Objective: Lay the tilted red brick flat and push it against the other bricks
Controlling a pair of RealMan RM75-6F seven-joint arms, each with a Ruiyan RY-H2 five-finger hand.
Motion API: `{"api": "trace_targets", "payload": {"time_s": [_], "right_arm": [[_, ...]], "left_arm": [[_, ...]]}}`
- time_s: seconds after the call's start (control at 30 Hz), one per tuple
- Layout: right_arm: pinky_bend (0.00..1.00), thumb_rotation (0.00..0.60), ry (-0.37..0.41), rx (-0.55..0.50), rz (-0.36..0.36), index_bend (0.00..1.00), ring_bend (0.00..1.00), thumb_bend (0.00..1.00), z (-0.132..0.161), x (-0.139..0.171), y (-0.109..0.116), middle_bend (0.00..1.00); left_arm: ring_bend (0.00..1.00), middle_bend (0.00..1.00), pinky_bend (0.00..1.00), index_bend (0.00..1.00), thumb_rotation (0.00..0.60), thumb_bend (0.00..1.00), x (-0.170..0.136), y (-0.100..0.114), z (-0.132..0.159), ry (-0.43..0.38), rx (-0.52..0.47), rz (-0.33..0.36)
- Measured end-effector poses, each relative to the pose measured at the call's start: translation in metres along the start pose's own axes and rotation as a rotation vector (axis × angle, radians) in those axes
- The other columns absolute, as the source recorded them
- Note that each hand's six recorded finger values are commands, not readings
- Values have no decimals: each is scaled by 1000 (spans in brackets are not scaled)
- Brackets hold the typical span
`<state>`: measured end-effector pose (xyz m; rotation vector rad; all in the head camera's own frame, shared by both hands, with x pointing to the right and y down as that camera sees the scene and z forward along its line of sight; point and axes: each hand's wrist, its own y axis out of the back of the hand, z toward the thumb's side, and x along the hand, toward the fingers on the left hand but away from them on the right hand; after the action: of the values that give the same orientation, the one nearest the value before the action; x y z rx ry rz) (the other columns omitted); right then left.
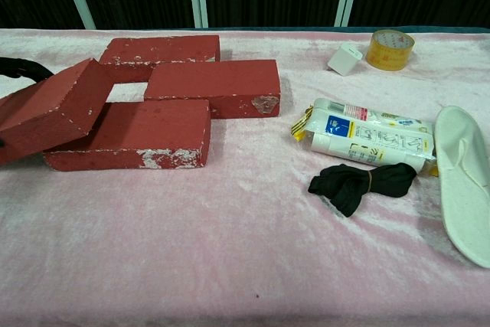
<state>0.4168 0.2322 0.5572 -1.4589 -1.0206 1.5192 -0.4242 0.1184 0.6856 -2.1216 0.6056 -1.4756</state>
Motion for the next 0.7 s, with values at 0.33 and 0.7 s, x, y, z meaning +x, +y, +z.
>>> {"api": "trace_targets", "payload": {"time_s": [0.33, 0.7], "right_arm": [[242, 600, 0, 6, 1, 90, 149, 148, 0, 0, 0, 11], [242, 600, -10, 11, 9, 90, 150, 148, -1, 0, -1, 11]], "left_arm": [[0, 177, 0, 147, 600, 5, -1, -1, -1, 1, -2, 2], [0, 177, 0, 147, 600, 5, 0, 1, -1, -1, 0, 7]]}}
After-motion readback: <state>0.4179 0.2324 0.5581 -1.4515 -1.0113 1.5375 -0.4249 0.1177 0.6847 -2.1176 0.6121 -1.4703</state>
